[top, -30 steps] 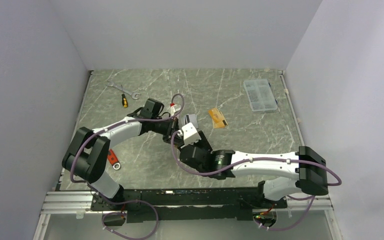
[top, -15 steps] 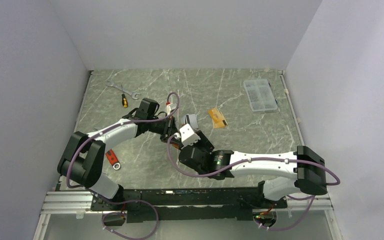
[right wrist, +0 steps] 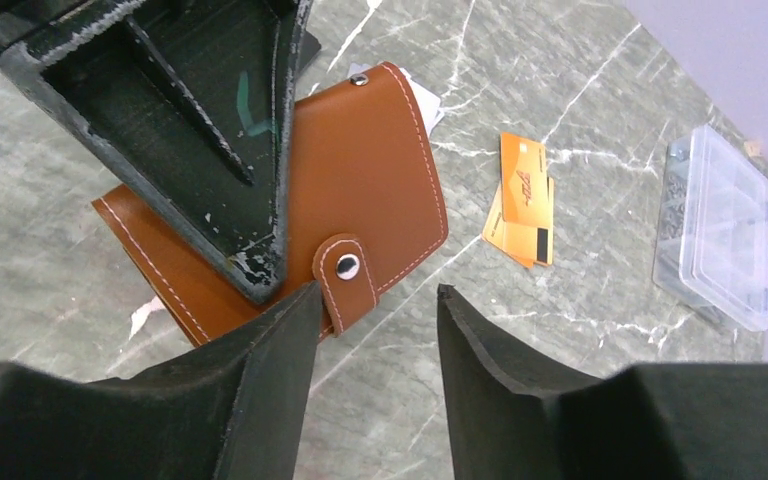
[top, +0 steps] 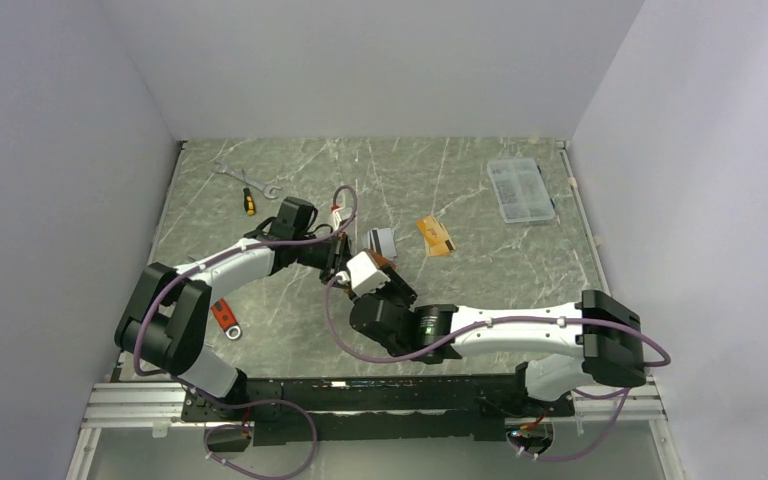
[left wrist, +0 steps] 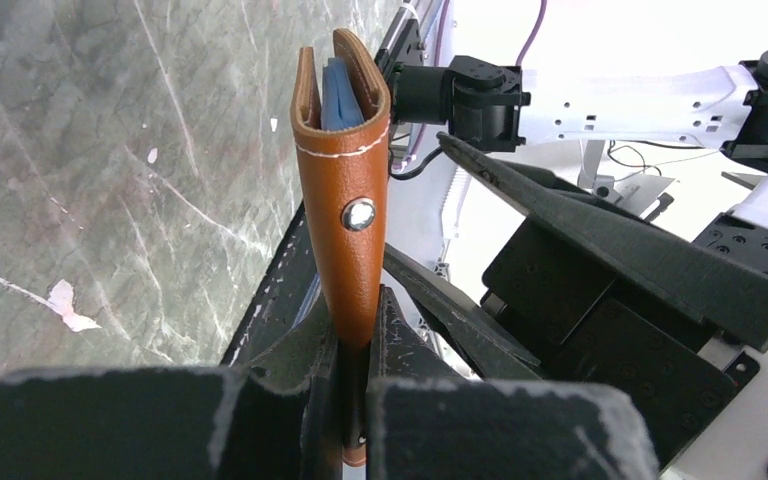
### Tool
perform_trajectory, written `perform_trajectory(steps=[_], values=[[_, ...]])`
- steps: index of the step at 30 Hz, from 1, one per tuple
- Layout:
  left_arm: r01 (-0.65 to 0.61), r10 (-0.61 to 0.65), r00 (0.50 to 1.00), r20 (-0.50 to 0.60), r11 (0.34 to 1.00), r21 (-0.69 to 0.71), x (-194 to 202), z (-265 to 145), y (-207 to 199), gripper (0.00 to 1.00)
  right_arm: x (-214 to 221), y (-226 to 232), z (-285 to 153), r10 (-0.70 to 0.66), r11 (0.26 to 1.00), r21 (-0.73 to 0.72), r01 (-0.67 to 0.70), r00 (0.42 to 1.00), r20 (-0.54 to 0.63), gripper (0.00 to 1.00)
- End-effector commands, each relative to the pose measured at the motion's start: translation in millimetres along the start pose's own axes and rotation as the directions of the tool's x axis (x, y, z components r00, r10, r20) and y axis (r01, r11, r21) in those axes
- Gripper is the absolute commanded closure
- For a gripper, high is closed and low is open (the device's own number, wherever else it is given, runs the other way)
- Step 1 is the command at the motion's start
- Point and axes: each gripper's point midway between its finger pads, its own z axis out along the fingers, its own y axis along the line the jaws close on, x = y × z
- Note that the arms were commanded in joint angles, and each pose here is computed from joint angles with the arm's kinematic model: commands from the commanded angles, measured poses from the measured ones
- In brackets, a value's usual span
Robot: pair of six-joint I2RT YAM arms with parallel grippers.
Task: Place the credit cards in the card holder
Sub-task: Open the card holder at the center of the board.
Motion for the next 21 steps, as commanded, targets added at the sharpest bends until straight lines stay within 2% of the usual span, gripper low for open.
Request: perform_trajectory(steps=[1, 7, 12, 17, 19, 21], values=[[-0.051, 0.054, 0.998, -0.029, 0.994, 0.094, 3.4, -4.7, -27.4, 1.00, -15.8, 6.8, 8.6, 0.015, 0.999, 0.039, -0.017, 0.999, 0.050, 0.53], [-0.054, 0.058, 0.998, -0.028, 0.992, 0.114, 4.4, -5.8, -30.5, 1.00, -2.4, -1.8, 14.1, 0.003, 0.995, 0.101, -0.007, 0.999, 0.037, 0.60], [-0.051, 0.056, 0.998, -0.033, 0.991, 0.127, 5.6, -5.8, -32.3, 1.00, -9.3, -14.7, 20.2, 0.021, 0.981, 0.193, -0.035, 0.997, 0.072, 0.69], [-0.059, 0.064, 0.997, -0.032, 0.989, 0.134, 7.3, -7.1, -34.4, 1.00, -19.7, -32.3, 22.9, 0.085, 0.950, 0.289, -0.117, 0.989, 0.122, 0.92], [-0.060, 0.064, 0.997, -0.031, 0.989, 0.132, 7.7, -7.0, -34.0, 1.00, -21.7, -38.5, 22.0, 0.108, 0.937, 0.318, -0.147, 0.985, 0.137, 0.99], [-0.060, 0.065, 0.997, -0.031, 0.989, 0.134, 7.8, -7.1, -34.5, 1.00, -21.0, -43.2, 21.2, 0.129, 0.924, 0.341, -0.173, 0.981, 0.148, 1.00]])
